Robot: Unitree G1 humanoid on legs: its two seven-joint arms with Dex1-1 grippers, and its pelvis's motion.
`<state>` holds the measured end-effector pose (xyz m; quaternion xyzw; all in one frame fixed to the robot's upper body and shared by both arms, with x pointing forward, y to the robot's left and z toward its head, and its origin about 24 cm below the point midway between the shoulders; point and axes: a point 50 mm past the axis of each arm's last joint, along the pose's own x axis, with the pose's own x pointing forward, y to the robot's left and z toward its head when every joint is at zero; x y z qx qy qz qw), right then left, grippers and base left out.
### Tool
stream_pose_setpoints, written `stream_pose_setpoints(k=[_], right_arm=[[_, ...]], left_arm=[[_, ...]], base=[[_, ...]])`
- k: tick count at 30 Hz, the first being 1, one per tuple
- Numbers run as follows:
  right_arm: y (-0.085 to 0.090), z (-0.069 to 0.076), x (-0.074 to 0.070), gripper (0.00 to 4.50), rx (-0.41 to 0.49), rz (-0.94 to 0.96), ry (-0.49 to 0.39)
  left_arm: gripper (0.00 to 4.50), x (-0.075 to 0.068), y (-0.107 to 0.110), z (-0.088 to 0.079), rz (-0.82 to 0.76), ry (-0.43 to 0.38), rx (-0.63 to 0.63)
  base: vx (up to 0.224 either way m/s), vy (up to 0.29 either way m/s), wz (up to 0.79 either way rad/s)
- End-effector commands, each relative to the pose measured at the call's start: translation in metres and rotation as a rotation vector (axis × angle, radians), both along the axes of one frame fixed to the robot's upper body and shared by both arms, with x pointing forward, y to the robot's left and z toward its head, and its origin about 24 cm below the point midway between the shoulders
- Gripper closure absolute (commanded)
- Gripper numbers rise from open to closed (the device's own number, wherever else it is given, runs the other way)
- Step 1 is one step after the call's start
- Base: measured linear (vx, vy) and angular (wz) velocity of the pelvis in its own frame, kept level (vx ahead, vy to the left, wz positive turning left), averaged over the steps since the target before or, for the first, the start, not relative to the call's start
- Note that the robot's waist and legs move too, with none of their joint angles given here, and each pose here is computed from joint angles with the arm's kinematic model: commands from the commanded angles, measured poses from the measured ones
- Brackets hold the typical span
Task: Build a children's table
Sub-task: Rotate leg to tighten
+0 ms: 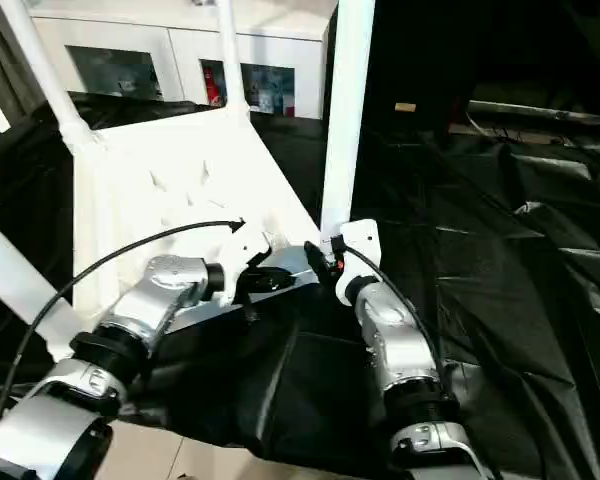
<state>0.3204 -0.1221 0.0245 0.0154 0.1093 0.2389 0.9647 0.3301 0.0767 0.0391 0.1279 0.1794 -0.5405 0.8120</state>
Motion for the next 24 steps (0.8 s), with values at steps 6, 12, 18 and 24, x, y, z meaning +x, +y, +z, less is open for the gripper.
stream_pose_setpoints(k=[6,12,18,24], right_arm=[[0.01,0.005,-0.018,1.22,-0.01,0.427,-0.015],[-0.011,0.013,-0.032,1.22,-0.029,0.63,0.007],[-0.016,0.014,-0.039,1.3,-0.033,0.723,0.038],[-0.011,0.011,-0.039,1.7,-0.026,0.743,0.06]], left_arm=[[4.5,-0.016,0.007,-0.008,-0.19,0.065,-0.007],[4.5,-0.025,0.031,-0.006,-0.339,0.147,0.024],[4.5,-0.025,0.045,-0.004,-0.35,0.167,0.042],[4.5,-0.023,0.046,-0.003,-0.322,0.154,0.035]], base=[[0.0,0.0,0.0],[0.0,0.0,0.0],[0.0,0.0,0.0],[0.0,0.0,0.0]])
